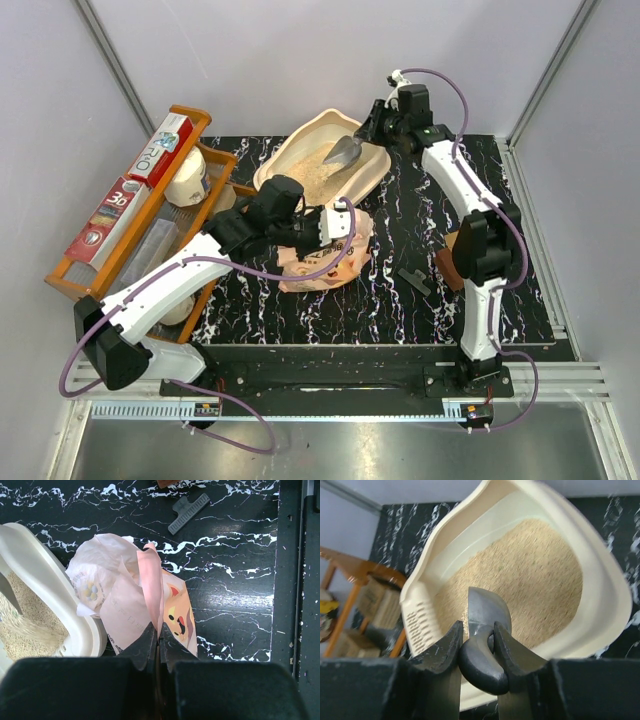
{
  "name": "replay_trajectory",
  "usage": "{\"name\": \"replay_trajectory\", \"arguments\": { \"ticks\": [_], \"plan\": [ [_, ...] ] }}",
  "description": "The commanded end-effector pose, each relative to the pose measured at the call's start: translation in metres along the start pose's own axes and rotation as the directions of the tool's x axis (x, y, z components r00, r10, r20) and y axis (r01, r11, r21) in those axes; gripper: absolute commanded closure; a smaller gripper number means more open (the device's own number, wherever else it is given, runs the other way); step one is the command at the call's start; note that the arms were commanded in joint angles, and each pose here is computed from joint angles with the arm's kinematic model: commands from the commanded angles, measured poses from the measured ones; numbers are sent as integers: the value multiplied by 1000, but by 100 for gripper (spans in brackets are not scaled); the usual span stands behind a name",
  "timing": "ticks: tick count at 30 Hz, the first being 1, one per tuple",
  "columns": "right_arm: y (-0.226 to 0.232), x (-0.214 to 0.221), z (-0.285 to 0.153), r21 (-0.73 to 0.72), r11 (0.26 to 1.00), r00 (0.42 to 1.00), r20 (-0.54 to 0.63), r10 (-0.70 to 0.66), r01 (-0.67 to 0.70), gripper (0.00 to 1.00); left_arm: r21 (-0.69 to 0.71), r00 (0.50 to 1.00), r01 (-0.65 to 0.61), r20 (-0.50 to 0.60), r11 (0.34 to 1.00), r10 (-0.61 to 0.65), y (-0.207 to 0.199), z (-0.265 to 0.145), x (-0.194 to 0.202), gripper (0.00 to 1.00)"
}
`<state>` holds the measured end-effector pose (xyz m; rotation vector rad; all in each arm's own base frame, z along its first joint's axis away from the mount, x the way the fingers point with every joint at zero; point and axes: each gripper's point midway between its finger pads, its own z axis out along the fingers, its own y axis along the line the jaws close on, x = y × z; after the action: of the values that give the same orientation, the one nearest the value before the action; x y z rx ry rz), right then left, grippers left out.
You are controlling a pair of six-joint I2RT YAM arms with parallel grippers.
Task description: Fill the litter box with clean litter
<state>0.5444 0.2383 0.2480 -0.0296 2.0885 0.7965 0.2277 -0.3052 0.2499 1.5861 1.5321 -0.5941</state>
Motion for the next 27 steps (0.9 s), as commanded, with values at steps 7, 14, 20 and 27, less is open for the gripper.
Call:
{"name": "replay_trajectory", "arguments": {
  "ticks": [7, 14, 20, 27],
  "plan": [
    [17, -62, 56, 104, 968, 944, 221, -245, 227, 100, -33, 995, -70, 68, 997, 72, 6, -7, -25, 100],
    [46, -101, 48, 155, 891, 831, 322, -454, 426, 100, -54, 996, -68, 55, 996, 71, 10, -9, -23, 100],
    [64, -134, -1, 234, 819, 739, 353, -574, 525, 100, -99, 997, -68, 32, 993, 71, 18, -15, -21, 100],
    [110, -138, -109, -15, 848, 793, 364, -489, 530, 100, -156, 997, 41, 70, 987, -30, 27, -30, -16, 100]
  ]
}}
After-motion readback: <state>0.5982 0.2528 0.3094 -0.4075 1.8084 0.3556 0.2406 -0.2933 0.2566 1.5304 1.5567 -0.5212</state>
